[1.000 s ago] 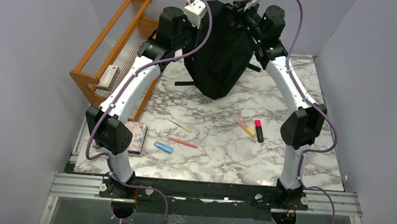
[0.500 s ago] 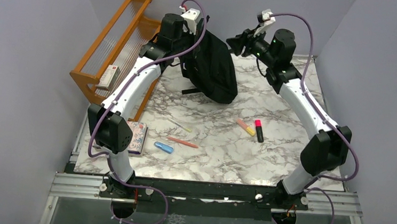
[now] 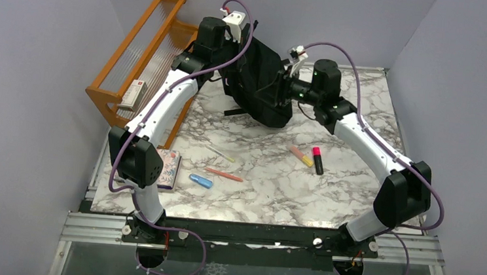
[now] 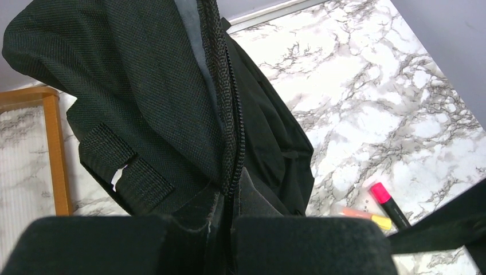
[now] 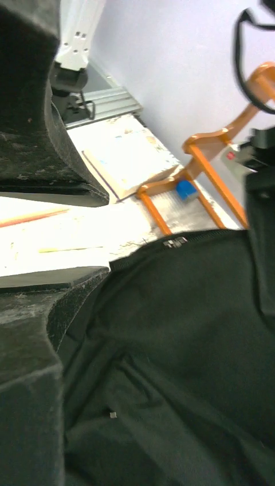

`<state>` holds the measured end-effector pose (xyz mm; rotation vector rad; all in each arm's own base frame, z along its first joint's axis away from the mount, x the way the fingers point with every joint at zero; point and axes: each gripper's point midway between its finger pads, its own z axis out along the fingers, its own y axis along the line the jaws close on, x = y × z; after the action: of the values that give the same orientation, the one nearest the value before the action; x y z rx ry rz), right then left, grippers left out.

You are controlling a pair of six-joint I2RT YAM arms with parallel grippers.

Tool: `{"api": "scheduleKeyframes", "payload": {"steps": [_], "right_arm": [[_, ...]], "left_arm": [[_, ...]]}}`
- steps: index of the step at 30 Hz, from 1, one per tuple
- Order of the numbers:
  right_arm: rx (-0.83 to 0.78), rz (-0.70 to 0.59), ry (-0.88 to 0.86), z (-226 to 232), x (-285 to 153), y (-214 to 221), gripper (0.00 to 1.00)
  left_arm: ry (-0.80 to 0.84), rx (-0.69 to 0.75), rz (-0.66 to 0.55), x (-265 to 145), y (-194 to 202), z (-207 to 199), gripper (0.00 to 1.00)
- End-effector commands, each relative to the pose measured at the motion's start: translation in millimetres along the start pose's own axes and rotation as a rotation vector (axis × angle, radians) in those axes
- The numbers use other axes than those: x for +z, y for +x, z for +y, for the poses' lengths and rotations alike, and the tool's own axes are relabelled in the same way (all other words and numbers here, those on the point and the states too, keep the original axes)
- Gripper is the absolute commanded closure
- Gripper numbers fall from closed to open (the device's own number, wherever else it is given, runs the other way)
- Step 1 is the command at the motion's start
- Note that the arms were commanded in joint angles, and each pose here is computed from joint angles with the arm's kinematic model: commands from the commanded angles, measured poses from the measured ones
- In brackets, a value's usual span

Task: Pack the student bag
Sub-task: Unzip the student bag at the center of the board.

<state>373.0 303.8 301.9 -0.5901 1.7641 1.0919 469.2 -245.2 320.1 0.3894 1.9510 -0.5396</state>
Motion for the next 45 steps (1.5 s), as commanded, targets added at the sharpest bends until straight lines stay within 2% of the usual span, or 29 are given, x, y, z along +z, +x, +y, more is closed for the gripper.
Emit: {"api": "scheduleKeyframes", "payload": {"steps": [1,8,13,18,30,37,43,45], "right_arm": [[-0.154,-0.008,-0.005,21,4,11,0.53],[-0.469,-0.106,0.05,14,27,33,0.49],[-0.559,-0.153,0.061,15,32,28,0.44],[-0.633,-0.19,0.064,22,21,17,0.43],[-0.675,-0.104,0.116,2,42,13,0.44],[-0.663,-0.045,0.087,-1,54,24,0.56],[-0.652,-0.007,0.085,-5,51,36,0.56],[-0.652,-0.006,0.09,-6,50,39,0.61]], "left_arm": [[0.041,-0.024,-0.029,-3,-14,-12,1.0],[0.041,-0.061,-0.008,-1,-6,-13,1.0],[0.044,-0.058,-0.002,1,-3,-13,1.0],[0.039,-0.047,-0.008,0,-6,-12,1.0],[0.039,-0.039,-0.006,-3,-5,-12,1.0],[0.038,-0.034,-0.004,-2,-4,-11,1.0],[0.039,-0.032,-0.004,-1,-4,-11,1.0],[0.04,-0.032,-0.003,-1,-4,-11,1.0]]}}
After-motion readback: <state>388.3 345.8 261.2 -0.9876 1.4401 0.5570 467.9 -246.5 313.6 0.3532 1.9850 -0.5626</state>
